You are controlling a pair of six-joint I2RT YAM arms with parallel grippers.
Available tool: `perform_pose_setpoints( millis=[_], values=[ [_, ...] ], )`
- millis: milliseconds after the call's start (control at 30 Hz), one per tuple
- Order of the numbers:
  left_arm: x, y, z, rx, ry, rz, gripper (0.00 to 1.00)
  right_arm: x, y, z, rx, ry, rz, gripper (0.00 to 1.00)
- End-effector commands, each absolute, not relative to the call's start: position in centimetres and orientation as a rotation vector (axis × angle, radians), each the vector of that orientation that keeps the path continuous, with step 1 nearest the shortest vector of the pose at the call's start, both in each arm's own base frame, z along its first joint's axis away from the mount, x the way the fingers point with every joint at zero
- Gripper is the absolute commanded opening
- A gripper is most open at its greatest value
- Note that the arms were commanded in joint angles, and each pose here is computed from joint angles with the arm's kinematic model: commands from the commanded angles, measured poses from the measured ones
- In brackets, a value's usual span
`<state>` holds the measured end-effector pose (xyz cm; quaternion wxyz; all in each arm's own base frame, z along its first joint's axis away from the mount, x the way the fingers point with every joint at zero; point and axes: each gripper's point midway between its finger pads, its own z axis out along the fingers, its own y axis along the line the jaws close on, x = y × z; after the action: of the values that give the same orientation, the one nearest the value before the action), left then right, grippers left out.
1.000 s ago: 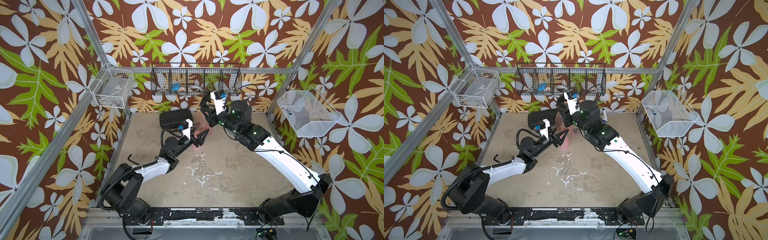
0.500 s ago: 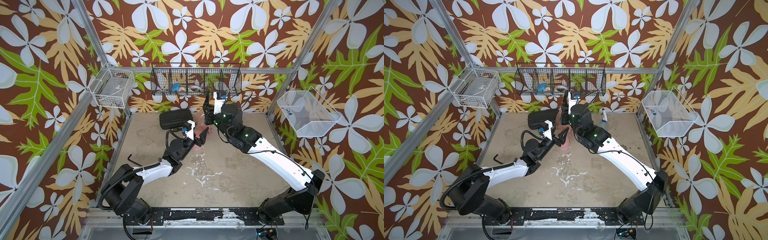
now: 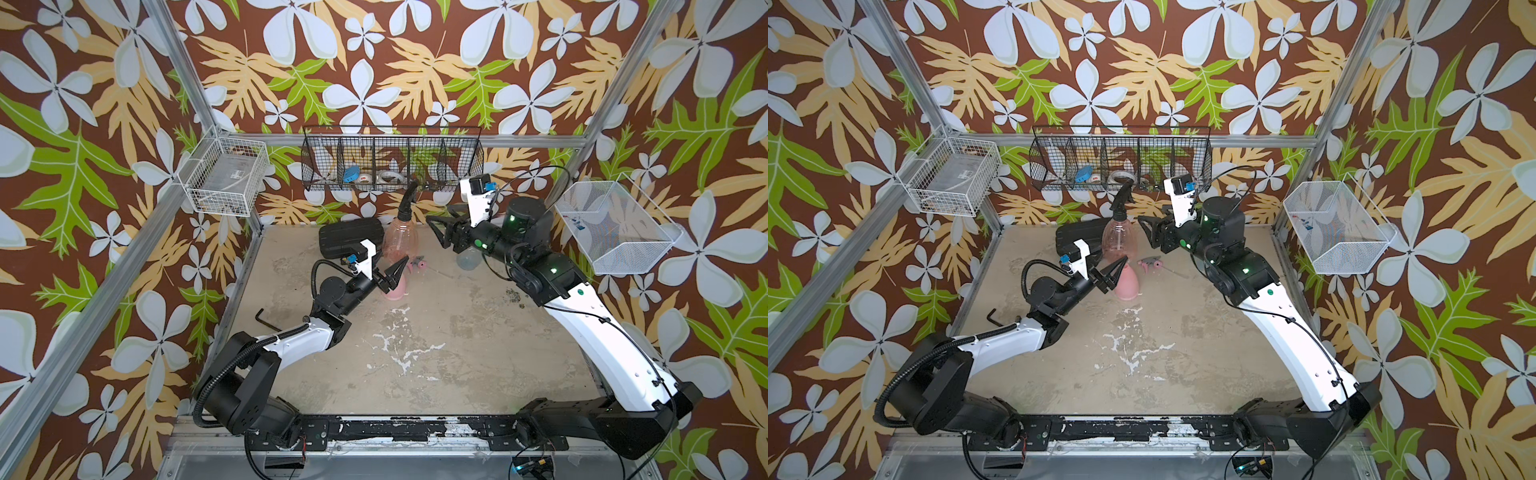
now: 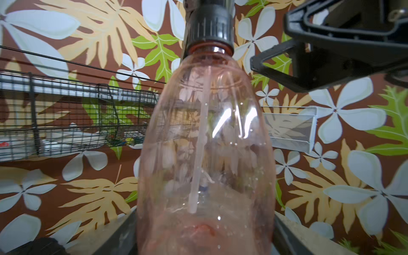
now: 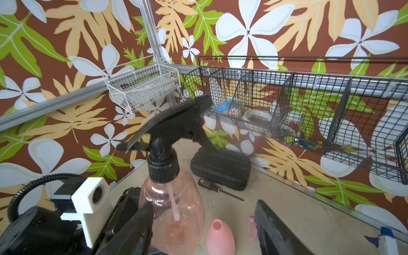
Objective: Attach spray nozzles to spray bottles
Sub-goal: Screw the spray nozzle on the spray bottle.
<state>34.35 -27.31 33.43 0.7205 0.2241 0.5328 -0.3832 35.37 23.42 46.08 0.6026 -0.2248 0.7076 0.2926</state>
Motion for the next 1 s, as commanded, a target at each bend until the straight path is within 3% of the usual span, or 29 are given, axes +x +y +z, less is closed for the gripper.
perform_pose_setpoints(
  millis=[0, 300, 967],
  values=[
    [31.3, -28.6, 34.3, 0.679, 1.082, -0.982, 0.43, 34.1, 24.5, 48.2, -0.617, 1.541, 0.861, 0.79],
    [29.1, -29.1, 33.7, 0.820, 1.059, -1.146, 0.43, 32.6, 26.9, 49.6, -0.810, 1.441, 1.090, 0.90],
    [32.6, -27.8, 34.1, 0.649, 1.094, -1.064, 0.43, 29.5, 28.6, 46.5, -0.823, 1.534, 1.053, 0.83]
  ],
)
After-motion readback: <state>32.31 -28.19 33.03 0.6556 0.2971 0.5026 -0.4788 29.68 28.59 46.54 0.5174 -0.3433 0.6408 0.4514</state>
